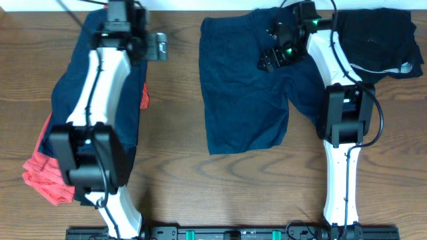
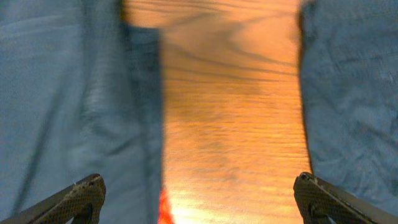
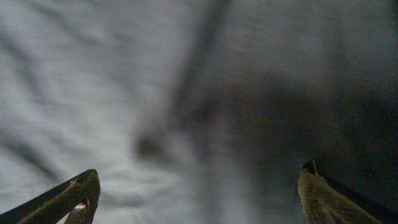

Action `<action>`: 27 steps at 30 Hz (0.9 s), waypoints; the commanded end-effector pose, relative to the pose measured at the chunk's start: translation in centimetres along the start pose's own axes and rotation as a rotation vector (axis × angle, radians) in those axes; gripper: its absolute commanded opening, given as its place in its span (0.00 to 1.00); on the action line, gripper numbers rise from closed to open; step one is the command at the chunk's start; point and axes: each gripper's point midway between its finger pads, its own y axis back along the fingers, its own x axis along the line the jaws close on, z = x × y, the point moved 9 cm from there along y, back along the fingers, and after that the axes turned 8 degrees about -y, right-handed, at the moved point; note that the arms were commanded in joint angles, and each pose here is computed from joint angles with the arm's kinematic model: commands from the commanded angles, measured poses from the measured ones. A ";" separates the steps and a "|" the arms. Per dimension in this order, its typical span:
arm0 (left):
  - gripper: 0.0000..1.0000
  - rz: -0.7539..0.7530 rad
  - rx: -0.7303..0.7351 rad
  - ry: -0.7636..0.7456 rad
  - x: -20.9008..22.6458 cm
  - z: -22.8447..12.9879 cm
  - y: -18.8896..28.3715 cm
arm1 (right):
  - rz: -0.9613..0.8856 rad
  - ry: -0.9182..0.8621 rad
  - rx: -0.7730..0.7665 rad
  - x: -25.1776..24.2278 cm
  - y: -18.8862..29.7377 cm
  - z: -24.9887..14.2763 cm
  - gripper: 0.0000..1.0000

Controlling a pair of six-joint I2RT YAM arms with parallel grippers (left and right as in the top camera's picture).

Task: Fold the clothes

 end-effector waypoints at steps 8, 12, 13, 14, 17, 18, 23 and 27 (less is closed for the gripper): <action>0.98 -0.175 -0.019 -0.154 -5.6 0.5 -8.0 | 0.016 0.114 -0.319 7.6 16.8 4.0 0.99; 0.98 -0.266 -0.011 -0.131 -7.3 0.2 -10.5 | -0.066 0.119 -0.360 8.4 20.0 3.4 0.99; 0.98 -0.274 -0.005 -0.134 -7.7 -0.1 -11.1 | -0.078 0.120 -0.365 8.5 20.4 3.3 0.99; 0.98 -0.280 0.005 -0.141 -8.2 -0.3 -11.7 | -0.090 0.119 -0.367 8.6 20.7 3.2 0.99; 0.98 -0.297 0.028 -0.164 -9.7 -1.1 -12.7 | -0.094 0.111 -0.364 8.3 20.9 3.1 0.99; 0.98 -0.302 0.031 -0.174 -10.2 -1.2 -12.9 | -0.094 0.108 -0.361 8.3 20.9 3.0 0.99; 0.98 -0.318 0.052 -0.198 -11.7 -1.9 -13.5 | -0.096 0.101 -0.354 8.0 20.9 2.9 0.99; 0.98 -0.322 0.064 -0.197 -12.0 -2.2 -13.8 | -0.098 0.096 -0.354 7.8 20.9 2.9 0.99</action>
